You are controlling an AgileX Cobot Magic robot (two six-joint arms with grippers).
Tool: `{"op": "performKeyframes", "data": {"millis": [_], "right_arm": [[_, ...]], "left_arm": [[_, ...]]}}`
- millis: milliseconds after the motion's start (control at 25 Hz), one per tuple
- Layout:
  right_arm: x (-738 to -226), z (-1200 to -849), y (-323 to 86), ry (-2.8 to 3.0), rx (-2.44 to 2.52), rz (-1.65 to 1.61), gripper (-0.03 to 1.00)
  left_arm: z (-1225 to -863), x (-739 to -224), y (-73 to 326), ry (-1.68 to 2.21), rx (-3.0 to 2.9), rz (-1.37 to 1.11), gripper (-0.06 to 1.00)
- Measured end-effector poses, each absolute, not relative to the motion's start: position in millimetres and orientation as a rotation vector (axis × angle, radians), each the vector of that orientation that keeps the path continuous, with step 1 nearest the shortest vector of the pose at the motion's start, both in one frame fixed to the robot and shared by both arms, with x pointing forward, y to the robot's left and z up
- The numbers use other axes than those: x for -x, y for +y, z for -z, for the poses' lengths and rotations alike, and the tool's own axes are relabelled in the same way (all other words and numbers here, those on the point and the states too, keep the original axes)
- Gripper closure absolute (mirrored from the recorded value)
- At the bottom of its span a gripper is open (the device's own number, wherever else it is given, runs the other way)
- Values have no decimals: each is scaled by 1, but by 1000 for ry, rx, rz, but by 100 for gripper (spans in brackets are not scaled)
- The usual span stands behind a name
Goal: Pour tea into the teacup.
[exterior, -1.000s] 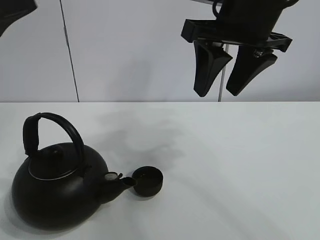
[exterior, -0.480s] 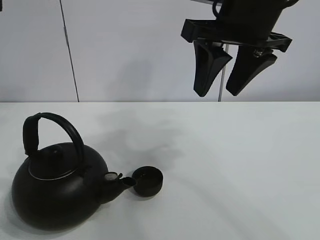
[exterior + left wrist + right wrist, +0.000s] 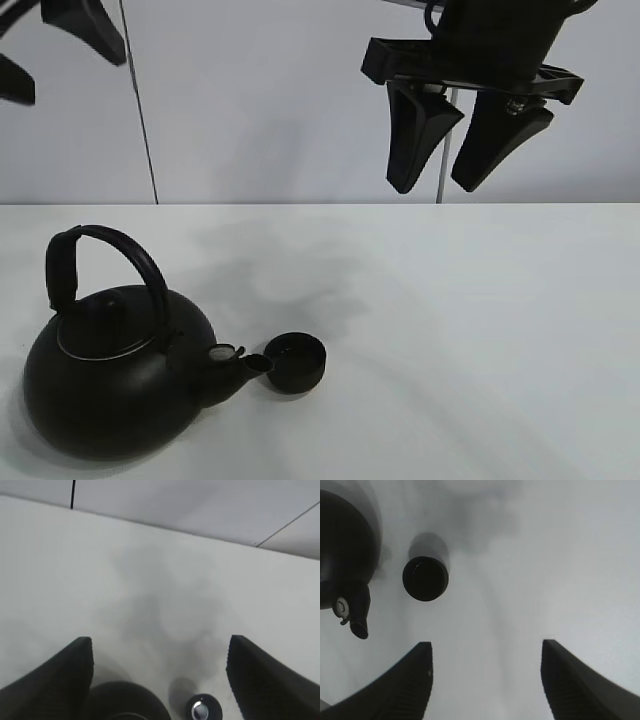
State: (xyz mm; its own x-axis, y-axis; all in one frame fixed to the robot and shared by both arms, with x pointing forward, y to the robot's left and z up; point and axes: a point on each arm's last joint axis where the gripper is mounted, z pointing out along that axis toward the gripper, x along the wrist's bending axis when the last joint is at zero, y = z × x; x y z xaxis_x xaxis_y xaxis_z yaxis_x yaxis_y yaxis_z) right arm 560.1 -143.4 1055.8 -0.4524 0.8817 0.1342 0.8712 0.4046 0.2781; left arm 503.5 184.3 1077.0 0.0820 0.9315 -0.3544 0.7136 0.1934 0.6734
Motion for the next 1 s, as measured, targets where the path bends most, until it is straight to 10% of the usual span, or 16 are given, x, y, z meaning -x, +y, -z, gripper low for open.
{"op": "performKeyframes", "data": {"millis": [1000], "right_arm": [[-561, -1056, -143, 2596, -1624, -501, 54]], "left_arm": [[-1052, -539, 145, 1684, -1881, -9, 40]]}}
